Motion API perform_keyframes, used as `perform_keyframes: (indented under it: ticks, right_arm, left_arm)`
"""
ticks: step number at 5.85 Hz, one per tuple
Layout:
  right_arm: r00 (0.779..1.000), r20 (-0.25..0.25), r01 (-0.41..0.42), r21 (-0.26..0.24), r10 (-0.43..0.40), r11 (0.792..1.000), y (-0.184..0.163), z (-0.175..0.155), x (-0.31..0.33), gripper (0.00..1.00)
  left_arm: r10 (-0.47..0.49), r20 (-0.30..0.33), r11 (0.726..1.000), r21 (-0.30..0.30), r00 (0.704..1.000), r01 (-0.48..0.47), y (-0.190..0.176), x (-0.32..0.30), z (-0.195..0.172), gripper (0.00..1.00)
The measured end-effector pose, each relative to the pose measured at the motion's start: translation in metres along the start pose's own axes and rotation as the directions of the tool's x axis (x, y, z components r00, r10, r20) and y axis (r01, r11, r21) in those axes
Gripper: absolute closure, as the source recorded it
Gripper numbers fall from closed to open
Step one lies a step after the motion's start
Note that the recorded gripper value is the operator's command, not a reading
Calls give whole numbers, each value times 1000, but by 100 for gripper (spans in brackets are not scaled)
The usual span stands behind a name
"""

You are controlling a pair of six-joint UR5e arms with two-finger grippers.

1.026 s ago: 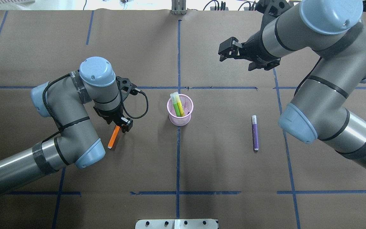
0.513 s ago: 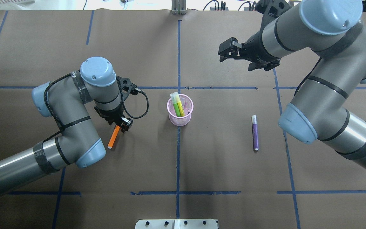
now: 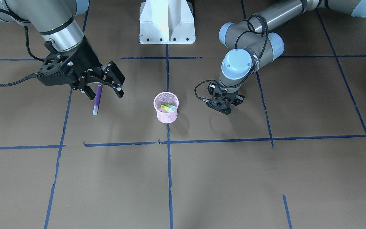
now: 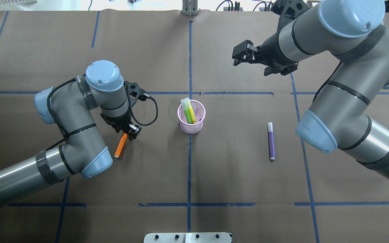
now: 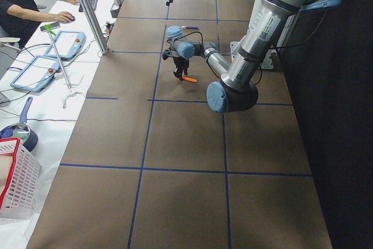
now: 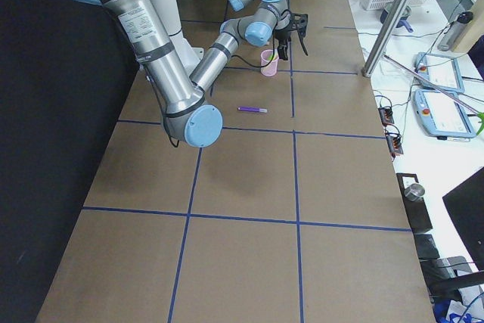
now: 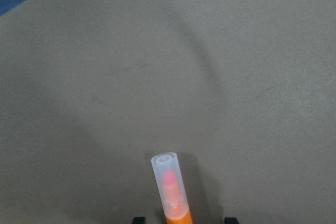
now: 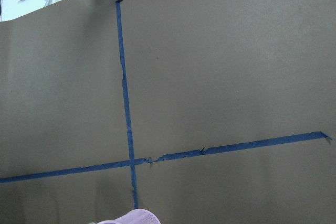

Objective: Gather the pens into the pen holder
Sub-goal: 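Close the left gripper on the orange marker, then lift the orange marker with the left gripper over the pink cup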

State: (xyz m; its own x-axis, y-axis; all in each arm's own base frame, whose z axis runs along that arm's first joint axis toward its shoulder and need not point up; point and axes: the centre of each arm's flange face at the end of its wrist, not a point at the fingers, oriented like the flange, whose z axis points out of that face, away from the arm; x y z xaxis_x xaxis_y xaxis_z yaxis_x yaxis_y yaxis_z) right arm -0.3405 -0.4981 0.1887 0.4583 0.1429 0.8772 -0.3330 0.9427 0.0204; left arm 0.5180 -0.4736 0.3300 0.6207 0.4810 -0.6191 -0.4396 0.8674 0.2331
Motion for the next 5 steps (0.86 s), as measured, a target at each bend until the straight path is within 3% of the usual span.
perform_keyframes:
  ticks: [2,3,5]
  right_arm:
    - [1000,-1,0,-2,0,1000,2,1,0,0]
    - [1000,-1,0,-3,0,1000,2,2,0,0]
    - [1000,0,2,-3,-2,1000,3,2,-1,0]
  left_arm:
    - [-2,2,1000,-3,1000,2,0,-1,3,85]
    - [-3,2,1000,-3,1000,3,-1,-2,3,100]
    - [-19,-2,1000,9,1000,19,-2,-1,-4,100]
